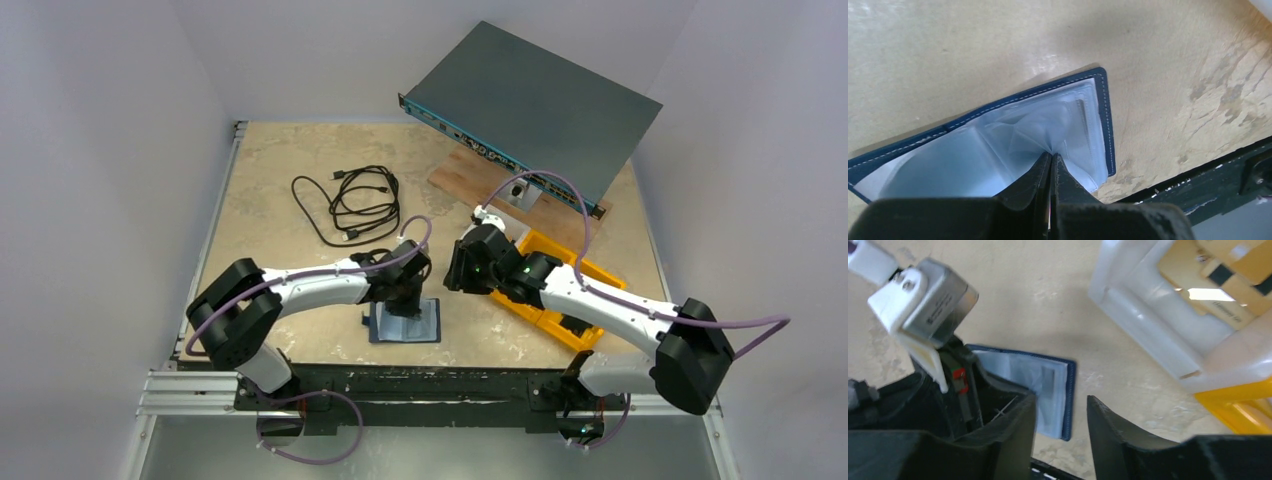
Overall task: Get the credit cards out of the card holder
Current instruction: Remove the credit card from the card holder.
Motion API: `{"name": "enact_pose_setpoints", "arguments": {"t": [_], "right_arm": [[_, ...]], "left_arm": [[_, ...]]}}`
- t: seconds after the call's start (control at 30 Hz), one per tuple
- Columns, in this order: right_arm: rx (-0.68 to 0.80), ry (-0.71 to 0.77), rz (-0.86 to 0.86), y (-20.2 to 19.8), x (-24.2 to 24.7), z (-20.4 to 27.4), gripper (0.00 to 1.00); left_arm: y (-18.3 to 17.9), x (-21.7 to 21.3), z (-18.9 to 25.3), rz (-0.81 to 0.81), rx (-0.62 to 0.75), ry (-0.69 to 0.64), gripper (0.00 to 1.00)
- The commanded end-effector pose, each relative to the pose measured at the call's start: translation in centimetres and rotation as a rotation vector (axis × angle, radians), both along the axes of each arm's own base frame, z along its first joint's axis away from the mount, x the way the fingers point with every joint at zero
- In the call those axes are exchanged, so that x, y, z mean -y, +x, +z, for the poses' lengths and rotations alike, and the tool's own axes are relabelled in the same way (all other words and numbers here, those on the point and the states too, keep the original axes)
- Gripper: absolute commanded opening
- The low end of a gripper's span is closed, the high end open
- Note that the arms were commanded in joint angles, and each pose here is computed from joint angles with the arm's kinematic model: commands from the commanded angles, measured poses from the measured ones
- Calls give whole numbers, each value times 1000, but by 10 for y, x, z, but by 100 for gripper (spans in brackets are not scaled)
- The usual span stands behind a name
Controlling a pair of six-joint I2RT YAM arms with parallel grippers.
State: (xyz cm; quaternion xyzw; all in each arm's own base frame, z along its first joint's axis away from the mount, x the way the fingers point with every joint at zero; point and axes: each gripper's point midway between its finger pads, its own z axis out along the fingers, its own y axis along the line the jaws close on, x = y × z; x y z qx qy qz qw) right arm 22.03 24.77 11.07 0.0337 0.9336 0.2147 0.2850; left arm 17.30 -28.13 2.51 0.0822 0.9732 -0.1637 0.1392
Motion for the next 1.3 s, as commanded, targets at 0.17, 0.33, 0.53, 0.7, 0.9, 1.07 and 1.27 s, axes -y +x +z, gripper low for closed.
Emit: {"name": "enact_pose_setpoints", "arguments": {"t": [0.17, 0.33, 0.53, 0.7, 0.9, 1.07, 1.27], "right_arm": [[-47, 154, 141, -20, -62, -7, 32], [-80, 173, 167, -23, -72, -21, 32], [-117, 204, 185, -27, -83, -33, 32], [-130, 222, 193, -28, -90, -37, 35], [-153, 262, 205, -29, -103, -42, 41], [-176, 284, 218, -30, -116, -45, 42], [-182, 292, 225, -28, -125, -42, 42]], "left_arm": [[8, 5, 30, 42, -32, -259, 0], [6, 2, 38, 45, -35, -321, 0], [4, -2, 39, 47, -40, -352, 0], [1, -4, 38, 42, -52, -372, 0], [1, -13, 37, 51, -48, -366, 2], [-2, -21, 39, 50, -32, -338, 18], [-5, -45, 44, 64, 14, -257, 22]]}}
